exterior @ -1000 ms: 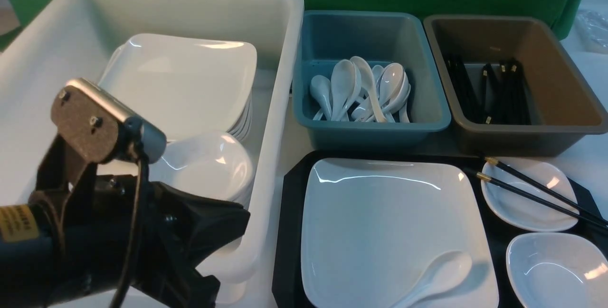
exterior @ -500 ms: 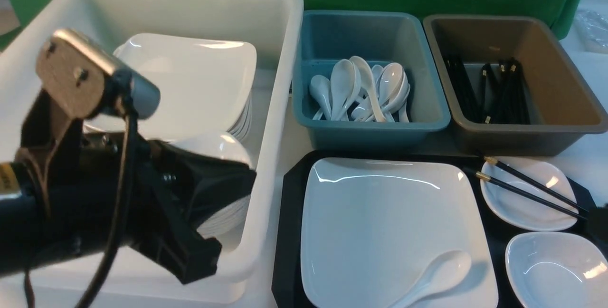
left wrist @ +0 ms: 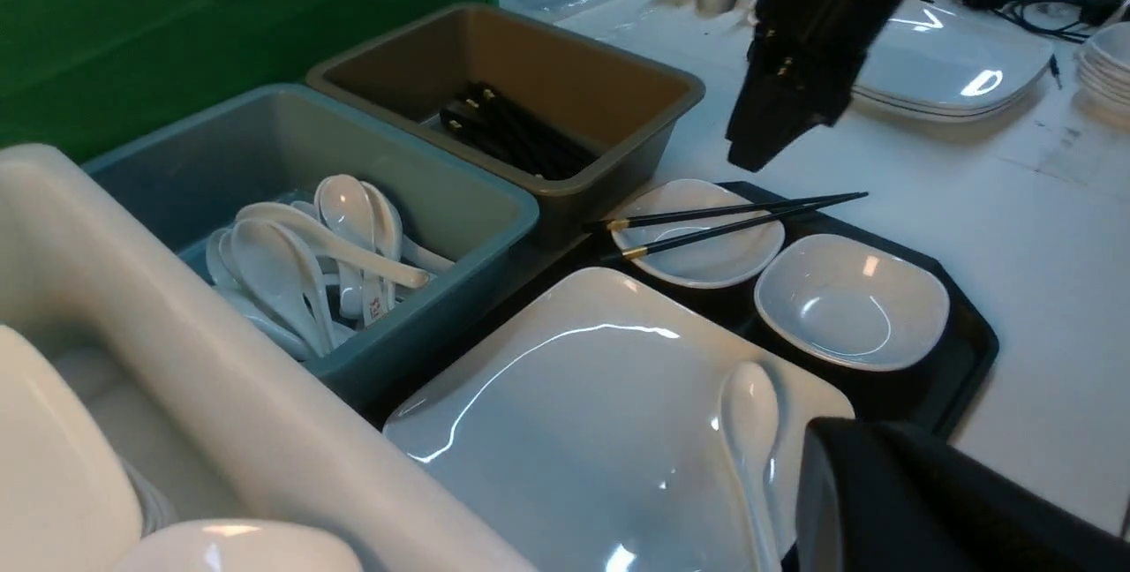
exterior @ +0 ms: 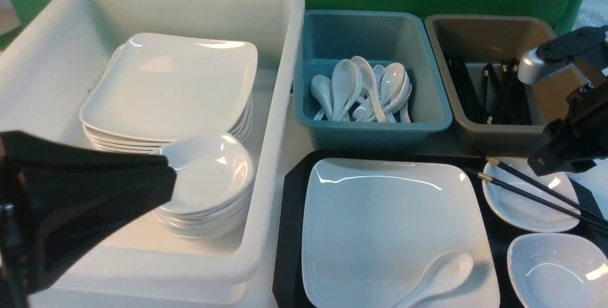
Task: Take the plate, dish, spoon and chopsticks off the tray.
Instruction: Use the right arm to grab a pair of chopsticks from the plate
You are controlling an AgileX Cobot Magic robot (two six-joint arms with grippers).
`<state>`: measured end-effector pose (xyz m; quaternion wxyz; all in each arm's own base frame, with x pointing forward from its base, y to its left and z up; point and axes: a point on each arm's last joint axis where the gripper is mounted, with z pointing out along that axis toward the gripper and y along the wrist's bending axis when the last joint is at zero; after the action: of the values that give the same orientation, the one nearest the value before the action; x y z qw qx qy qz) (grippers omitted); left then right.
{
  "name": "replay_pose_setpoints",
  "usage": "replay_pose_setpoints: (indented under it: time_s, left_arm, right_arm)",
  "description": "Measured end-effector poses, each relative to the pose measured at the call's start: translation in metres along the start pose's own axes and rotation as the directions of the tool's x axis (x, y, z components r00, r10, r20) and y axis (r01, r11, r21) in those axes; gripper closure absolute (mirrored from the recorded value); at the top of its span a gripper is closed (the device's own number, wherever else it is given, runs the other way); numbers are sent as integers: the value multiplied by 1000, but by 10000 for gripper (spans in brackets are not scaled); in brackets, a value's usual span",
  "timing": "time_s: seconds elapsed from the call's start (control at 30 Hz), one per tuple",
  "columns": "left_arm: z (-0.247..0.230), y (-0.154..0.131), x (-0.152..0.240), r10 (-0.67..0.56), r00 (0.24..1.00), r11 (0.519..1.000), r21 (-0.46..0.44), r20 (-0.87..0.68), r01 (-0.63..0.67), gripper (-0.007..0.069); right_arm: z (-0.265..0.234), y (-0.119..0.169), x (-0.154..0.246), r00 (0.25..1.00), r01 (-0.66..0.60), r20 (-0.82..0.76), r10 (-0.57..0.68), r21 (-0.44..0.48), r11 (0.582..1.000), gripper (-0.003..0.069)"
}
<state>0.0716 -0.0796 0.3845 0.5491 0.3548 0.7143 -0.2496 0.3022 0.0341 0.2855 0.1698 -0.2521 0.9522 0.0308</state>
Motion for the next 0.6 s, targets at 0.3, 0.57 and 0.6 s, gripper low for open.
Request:
replay_pose_setpoints:
  time_s: [0.3,0.57,0.6]
  left_arm:
    - [-11,-1,2,5,1000,1000,-27,2,-5,605]
    - [-11,-1,3,-14,1000,1000,-28,1,14,605]
    - [-11,-1,3,-15,1000,999,-28,1,15,605]
  right_arm:
    - [57,-32,-4,988,31,-148,-38,-49,998,88]
    - [83,-38,-5,983,54,-172,-62,-52,997,80]
    - [86,-39,-6,984,60,-166,-66,-41,997,80]
